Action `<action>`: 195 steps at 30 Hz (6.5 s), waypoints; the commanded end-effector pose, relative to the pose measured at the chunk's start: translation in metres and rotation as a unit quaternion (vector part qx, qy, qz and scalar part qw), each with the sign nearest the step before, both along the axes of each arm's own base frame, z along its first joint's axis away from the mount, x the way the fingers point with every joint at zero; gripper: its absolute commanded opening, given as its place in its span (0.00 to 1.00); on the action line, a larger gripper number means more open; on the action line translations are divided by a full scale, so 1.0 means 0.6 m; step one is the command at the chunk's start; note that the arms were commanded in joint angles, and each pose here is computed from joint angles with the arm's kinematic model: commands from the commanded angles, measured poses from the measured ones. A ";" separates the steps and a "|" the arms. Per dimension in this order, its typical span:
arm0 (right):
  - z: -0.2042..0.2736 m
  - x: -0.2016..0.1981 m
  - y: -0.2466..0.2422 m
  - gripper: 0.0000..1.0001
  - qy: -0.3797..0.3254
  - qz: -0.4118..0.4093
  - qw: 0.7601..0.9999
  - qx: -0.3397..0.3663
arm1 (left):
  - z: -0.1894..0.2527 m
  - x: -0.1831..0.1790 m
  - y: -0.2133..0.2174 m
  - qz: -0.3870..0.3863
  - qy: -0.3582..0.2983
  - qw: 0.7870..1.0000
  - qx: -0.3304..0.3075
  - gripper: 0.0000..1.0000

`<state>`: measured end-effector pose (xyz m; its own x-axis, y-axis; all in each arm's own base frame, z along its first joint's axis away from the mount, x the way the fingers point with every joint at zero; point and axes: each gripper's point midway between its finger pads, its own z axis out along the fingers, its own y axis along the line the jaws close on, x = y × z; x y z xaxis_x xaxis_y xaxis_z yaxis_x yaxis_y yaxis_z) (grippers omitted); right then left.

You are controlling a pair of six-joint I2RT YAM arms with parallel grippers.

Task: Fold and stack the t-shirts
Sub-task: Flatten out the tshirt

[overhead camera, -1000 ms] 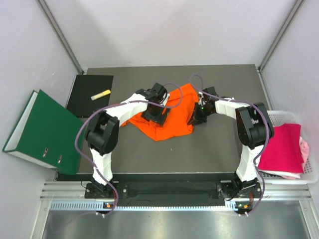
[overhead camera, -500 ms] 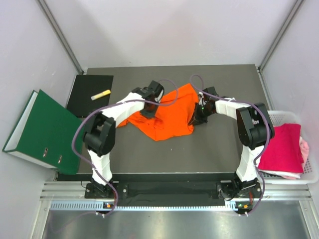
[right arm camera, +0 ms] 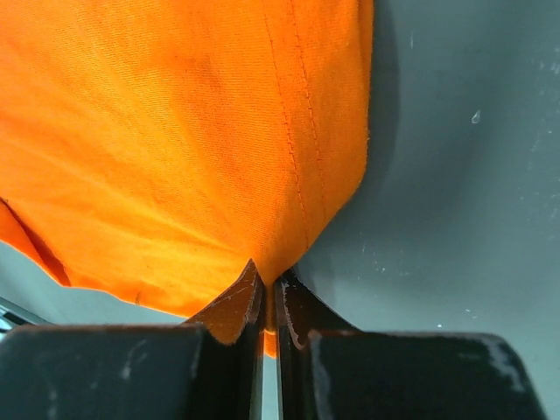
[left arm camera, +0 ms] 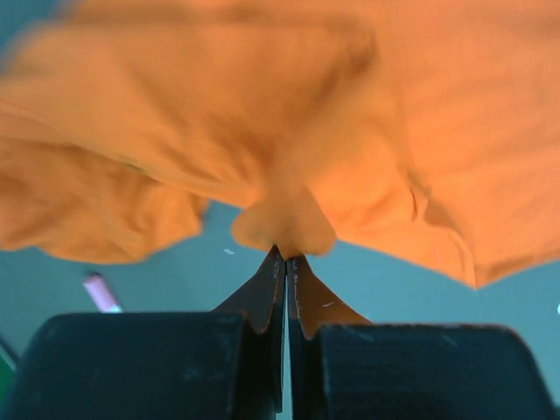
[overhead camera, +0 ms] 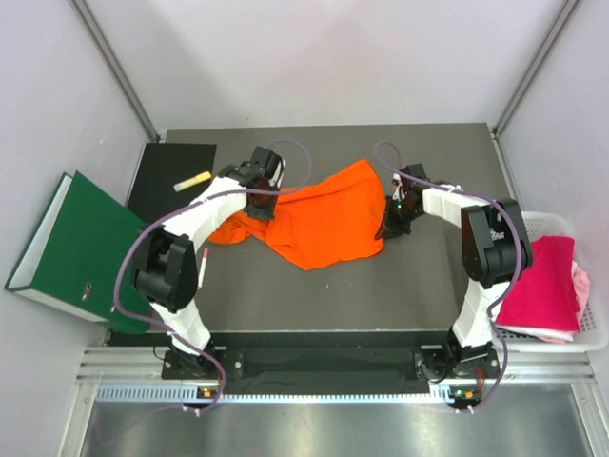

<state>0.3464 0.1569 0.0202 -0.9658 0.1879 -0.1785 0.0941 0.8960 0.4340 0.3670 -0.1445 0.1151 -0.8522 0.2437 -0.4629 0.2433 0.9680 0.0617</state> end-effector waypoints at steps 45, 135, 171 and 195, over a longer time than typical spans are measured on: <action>-0.021 -0.011 -0.007 0.01 0.014 0.013 1.000 -0.006 | -0.010 -0.029 0.057 0.182 0.047 0.880 -0.436 0.99; 0.045 -0.083 0.127 0.63 0.154 -0.272 0.876 0.368 | 0.253 0.092 0.228 0.190 -0.134 0.847 -0.478 0.00; 0.071 0.012 0.022 0.00 -0.008 -0.291 0.934 0.209 | 0.252 0.091 0.236 0.191 -0.139 0.856 -0.461 0.00; 0.766 0.039 -0.146 0.00 -0.573 -0.088 0.810 -0.086 | 0.616 0.006 0.246 0.135 -0.409 0.814 -0.390 0.00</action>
<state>0.4103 0.0962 0.4176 -0.2982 0.2509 -0.9209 -0.1585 0.9384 0.3070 0.4024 0.0012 0.4121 -0.3420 -0.6065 -0.7178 0.1340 0.7246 -0.6760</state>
